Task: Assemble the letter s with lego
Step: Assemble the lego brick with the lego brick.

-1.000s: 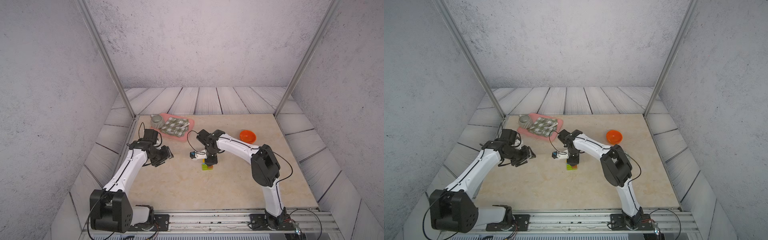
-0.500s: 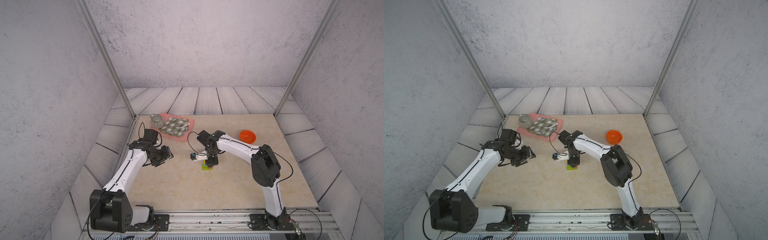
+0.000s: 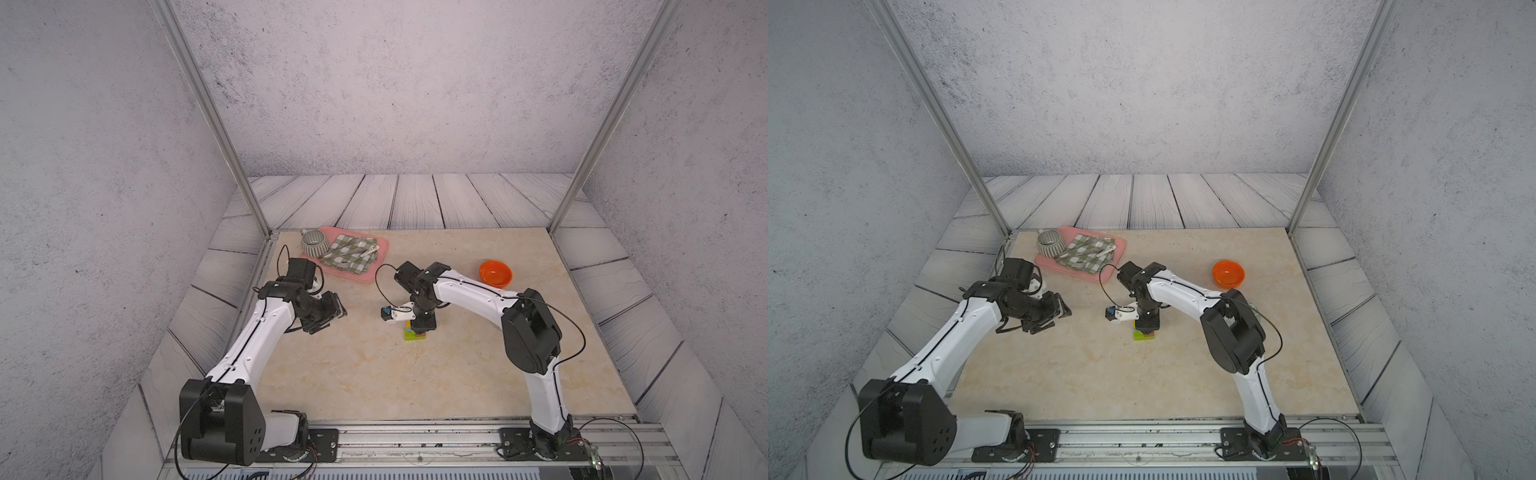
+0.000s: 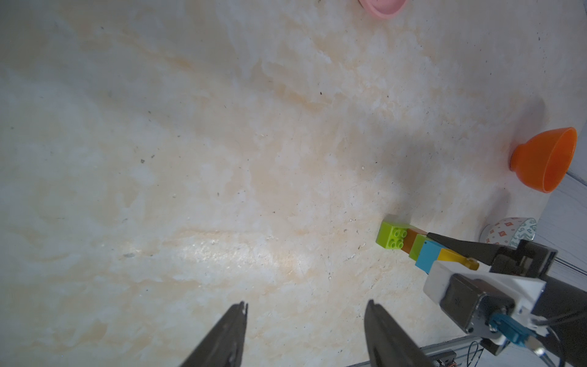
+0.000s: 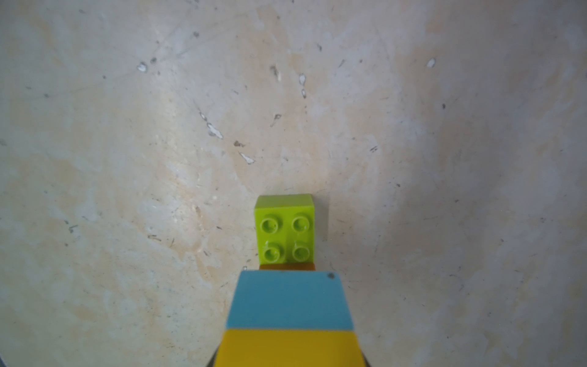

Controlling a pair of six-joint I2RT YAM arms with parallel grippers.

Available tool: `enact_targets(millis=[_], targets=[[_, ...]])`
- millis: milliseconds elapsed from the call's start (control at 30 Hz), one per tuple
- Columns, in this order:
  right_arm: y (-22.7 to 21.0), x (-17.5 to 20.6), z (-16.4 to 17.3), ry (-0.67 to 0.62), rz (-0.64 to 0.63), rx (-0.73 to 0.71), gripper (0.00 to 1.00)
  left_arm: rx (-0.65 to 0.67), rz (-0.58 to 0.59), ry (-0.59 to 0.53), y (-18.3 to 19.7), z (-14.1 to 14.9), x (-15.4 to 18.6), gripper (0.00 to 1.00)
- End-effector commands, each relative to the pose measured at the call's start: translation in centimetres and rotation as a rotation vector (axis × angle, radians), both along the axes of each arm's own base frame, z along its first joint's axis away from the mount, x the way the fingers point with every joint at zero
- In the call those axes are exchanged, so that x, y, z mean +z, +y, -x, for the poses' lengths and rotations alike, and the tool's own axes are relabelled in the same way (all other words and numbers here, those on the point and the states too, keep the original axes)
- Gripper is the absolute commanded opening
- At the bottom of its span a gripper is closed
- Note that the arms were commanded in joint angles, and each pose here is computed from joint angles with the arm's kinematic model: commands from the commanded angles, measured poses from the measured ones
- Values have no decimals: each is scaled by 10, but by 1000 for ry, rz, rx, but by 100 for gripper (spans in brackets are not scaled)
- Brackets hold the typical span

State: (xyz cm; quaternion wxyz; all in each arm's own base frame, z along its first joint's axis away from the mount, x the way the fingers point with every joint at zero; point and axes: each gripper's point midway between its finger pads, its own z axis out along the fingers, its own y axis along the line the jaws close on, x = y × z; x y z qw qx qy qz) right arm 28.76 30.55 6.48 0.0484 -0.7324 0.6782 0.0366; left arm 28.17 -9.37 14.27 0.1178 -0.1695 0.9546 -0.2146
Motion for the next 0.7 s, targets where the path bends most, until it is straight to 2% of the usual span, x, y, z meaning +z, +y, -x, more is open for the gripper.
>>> enact_targets(millis=[0, 667], targets=[[-10, -18, 3, 33, 59, 13, 20, 1, -4, -23, 4, -2, 9, 64], [-7, -13, -12, -51, 66, 65, 20, 3, -4, -24, 4, -1, 9, 64]])
